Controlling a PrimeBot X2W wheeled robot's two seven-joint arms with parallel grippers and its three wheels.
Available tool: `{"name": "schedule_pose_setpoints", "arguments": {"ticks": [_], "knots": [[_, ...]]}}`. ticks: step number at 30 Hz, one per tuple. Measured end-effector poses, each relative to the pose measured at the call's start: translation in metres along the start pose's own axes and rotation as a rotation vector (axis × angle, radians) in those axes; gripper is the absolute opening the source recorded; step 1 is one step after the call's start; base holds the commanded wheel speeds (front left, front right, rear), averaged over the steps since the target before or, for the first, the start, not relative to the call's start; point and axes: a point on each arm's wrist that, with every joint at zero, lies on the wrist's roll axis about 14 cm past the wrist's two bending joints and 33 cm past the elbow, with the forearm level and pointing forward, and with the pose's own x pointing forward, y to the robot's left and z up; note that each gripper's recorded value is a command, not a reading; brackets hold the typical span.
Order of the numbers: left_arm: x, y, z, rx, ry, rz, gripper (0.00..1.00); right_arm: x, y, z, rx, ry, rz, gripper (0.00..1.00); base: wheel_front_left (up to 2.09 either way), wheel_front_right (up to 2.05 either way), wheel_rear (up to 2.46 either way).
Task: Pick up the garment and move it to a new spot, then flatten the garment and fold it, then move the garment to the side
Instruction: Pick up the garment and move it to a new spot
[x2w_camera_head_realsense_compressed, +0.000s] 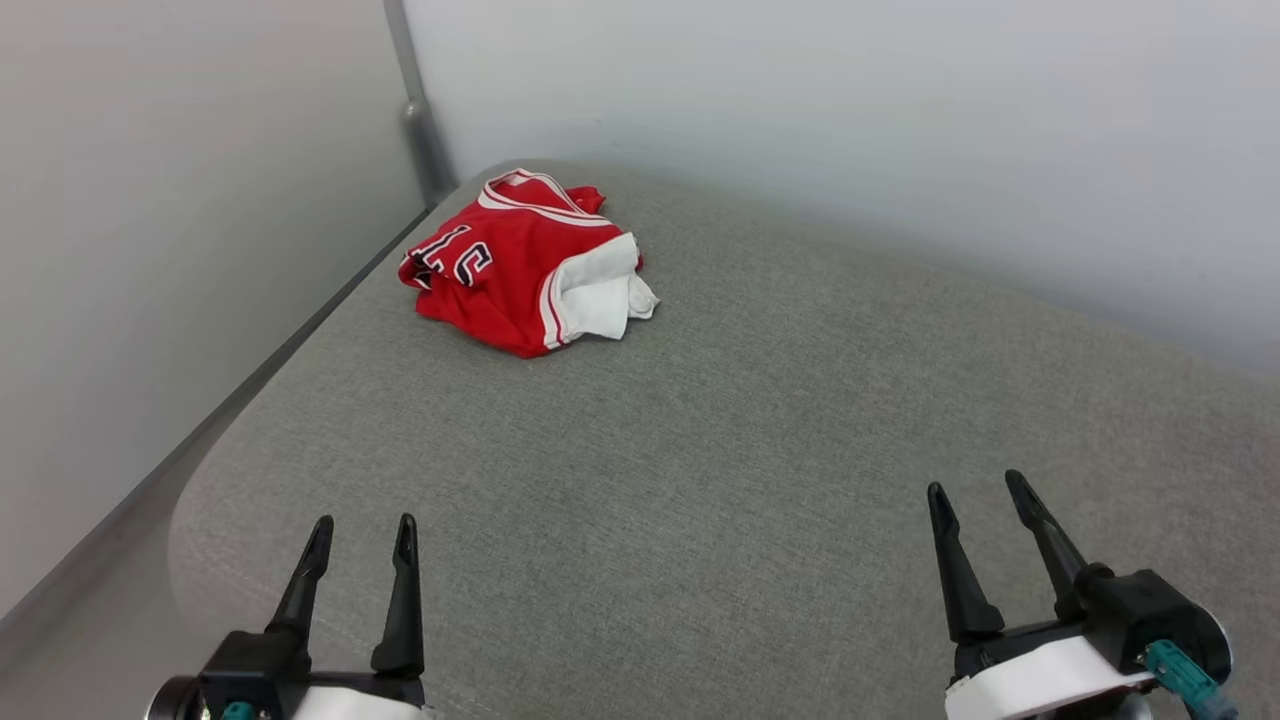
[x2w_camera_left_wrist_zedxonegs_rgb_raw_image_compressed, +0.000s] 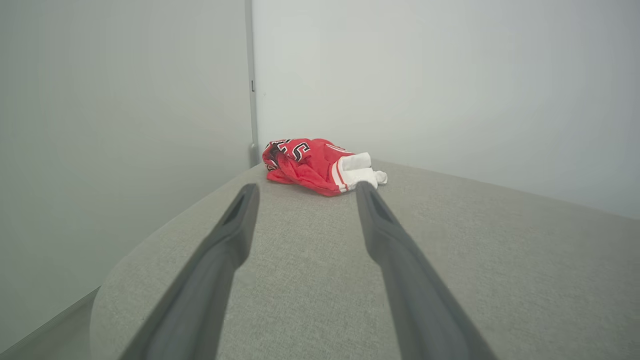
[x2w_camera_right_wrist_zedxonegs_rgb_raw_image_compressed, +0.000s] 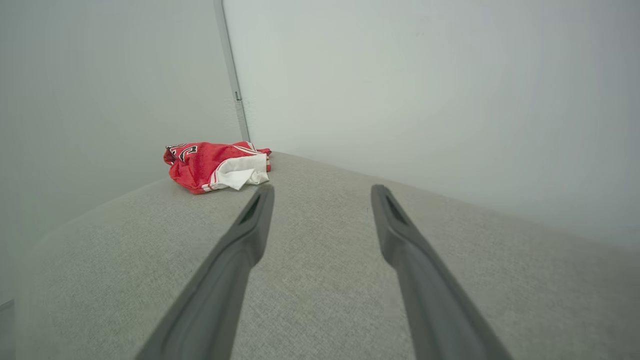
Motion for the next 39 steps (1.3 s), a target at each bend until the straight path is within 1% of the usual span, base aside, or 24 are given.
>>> {"name": "schedule_pose_setpoints", "arguments": {"ticks": [2,5,7,9,10,11,15,17,19,21,23,26,30,33,35,38,39], "knots": [[0.01,-0.003,0.003,-0.001,-0.01,-0.01,1.0,0.002,-0.006,0.001,-0.01,-0.007,-0.012,1.0,0.0,0.0,0.0],[0.031,-0.003,0.014,0.03,-0.042,-0.014,1.0,0.004,-0.016,-0.005,-0.018,0.003,-0.033,1.0,0.0,0.0,0.0],[0.047,-0.008,0.019,0.06,-0.054,-0.04,1.0,0.007,-0.022,-0.01,-0.024,0.008,-0.042,1.0,0.0,0.0,0.0],[0.066,-0.01,0.019,0.064,-0.056,-0.051,1.0,0.013,-0.029,-0.013,-0.037,0.006,-0.048,1.0,0.0,0.0,0.0],[0.103,-0.007,0.016,0.105,-0.041,-0.081,1.0,0.02,-0.041,-0.021,-0.042,0.01,-0.066,1.0,0.0,0.0,0.0],[0.117,-0.009,0.015,0.129,-0.032,-0.103,1.0,0.022,-0.046,-0.023,-0.043,0.011,-0.077,1.0,0.0,0.0,0.0],[0.175,-0.022,0.005,0.213,0.082,-0.215,1.0,0.028,-0.066,-0.038,-0.043,0.03,-0.111,1.0,0.0,0.0,0.0],[0.202,-0.025,0.003,0.252,0.145,-0.25,1.0,0.029,-0.074,-0.048,-0.044,0.048,-0.128,1.0,0.0,0.0,0.0],[0.224,-0.028,-0.007,0.291,0.243,-0.283,1.0,0.026,-0.084,-0.059,-0.039,0.071,-0.152,1.0,0.0,0.0,0.0],[0.245,-0.029,-0.016,0.316,0.338,-0.299,1.0,0.024,-0.095,-0.069,-0.039,0.091,-0.176,1.0,0.0,0.0,0.0],[0.261,-0.033,-0.028,0.311,0.442,-0.317,1.0,0.022,-0.104,-0.078,-0.041,0.108,-0.196,1.0,0.0,0.0,0.0],[0.276,-0.04,-0.049,0.281,0.6,-0.338,1.0,0.018,-0.116,-0.089,-0.04,0.132,-0.224,1.0,0.0,0.0,0.0],[0.288,-0.043,-0.073,0.3,0.806,-0.362,1.0,0.012,-0.127,-0.104,-0.04,0.163,-0.249,1.0,0.0,0.0,0.0],[0.293,-0.043,-0.092,0.279,0.936,-0.36,1.0,0.006,-0.139,-0.111,-0.042,0.179,-0.279,1.0,0.0,0.0,0.0],[0.296,-0.044,-0.107,0.28,0.997,-0.358,1.0,0.001,-0.146,-0.115,-0.041,0.183,-0.301,1.0,0.0,0.0,0.0],[0.301,-0.034,-0.128,0.335,1.069,-0.326,1.0,-0.006,-0.158,-0.119,-0.026,0.184,-0.339,1.0,0.0,0.0,0.0],[0.299,-0.034,-0.138,0.334,1.096,-0.325,1.0,-0.007,-0.16,-0.12,-0.025,0.183,-0.348,1.0,0.0,0.0,0.0]]}}
